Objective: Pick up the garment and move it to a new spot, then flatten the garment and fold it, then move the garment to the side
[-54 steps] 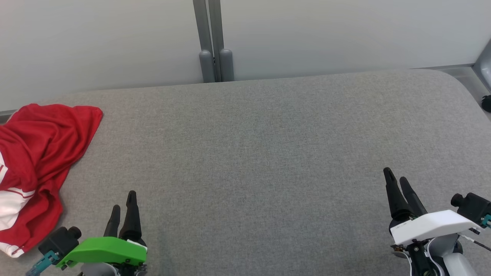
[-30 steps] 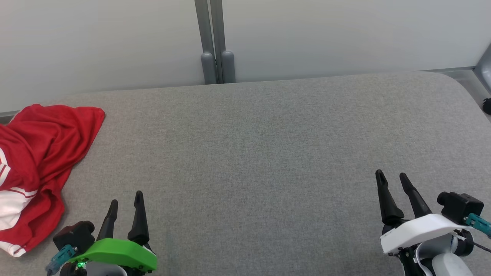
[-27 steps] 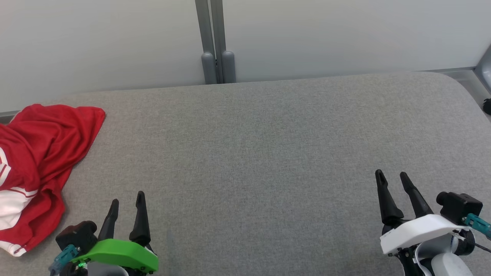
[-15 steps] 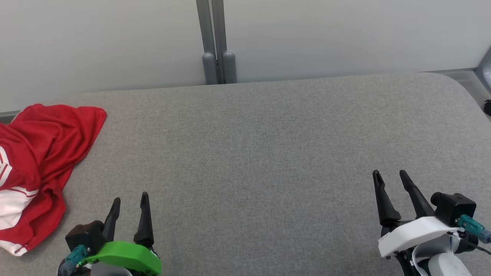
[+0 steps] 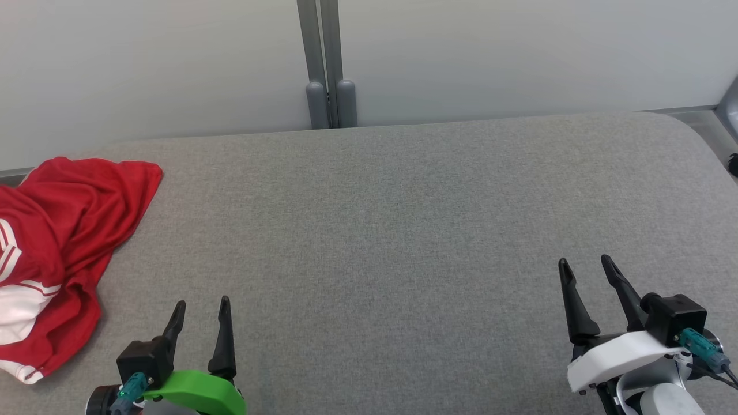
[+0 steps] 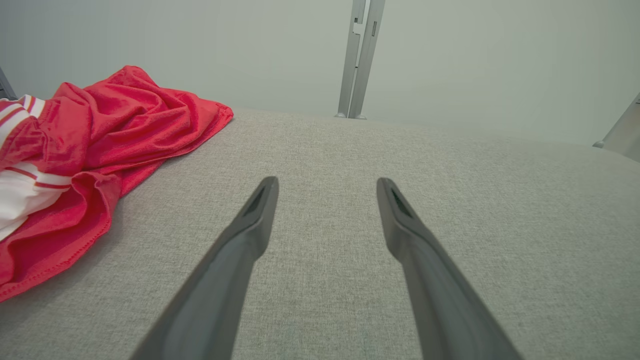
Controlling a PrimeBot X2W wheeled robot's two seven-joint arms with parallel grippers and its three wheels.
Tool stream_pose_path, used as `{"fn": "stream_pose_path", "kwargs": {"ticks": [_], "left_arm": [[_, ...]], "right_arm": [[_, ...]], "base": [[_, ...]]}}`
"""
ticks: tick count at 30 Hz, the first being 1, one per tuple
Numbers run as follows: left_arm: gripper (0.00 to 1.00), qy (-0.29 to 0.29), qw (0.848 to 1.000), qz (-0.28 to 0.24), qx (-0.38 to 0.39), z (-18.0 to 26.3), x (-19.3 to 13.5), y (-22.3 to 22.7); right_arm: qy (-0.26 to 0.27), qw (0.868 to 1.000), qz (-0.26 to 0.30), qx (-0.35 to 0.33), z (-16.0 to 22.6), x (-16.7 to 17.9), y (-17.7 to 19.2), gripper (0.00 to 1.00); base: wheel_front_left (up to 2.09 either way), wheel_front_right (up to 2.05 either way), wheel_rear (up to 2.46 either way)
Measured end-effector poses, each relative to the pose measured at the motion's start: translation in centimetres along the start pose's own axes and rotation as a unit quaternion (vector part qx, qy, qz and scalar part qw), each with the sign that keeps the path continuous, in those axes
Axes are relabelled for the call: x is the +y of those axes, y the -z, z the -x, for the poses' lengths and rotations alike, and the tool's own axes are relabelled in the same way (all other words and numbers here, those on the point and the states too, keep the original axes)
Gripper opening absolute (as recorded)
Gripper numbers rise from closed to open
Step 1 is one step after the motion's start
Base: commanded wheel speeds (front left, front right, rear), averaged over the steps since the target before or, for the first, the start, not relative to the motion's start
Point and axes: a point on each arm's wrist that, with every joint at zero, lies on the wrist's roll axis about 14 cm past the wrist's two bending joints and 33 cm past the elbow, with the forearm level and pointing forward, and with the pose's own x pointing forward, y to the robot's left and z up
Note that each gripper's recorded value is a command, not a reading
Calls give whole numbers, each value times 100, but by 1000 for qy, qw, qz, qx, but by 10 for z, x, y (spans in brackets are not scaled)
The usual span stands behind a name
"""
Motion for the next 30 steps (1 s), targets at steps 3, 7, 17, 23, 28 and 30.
{"fn": "stream_pose_path", "kwargs": {"ticks": [3, 7, 17, 23, 28, 30], "left_arm": [[100, -2, 1000, -3, 0, 1, 3, 1], [100, -1, 1000, 3, 4, 4, 4, 5], [100, 11, 1000, -3, 9, 6, 1, 12], [100, 20, 1000, -18, 10, 6, -3, 14], [100, 27, 999, -29, 11, 7, -6, 16], [100, 28, 999, -31, 11, 7, -6, 17]], "right_arm": [[-1, 1000, 8, -2, 0, 0, -1, 100], [0, 1000, 11, -3, 2, 0, 1, 100], [-5, 1000, 22, -4, 5, 2, 3, 100], [-6, 999, 38, -3, 8, 1, 4, 100], [2, 999, 50, -5, 10, -5, 3, 100], [4, 998, 56, -7, 11, -7, 3, 100]], "base": [[0, 0, 0], [0, 0, 0], [0, 0, 0], [0, 0, 0], [0, 0, 0], [0, 0, 0]]}}
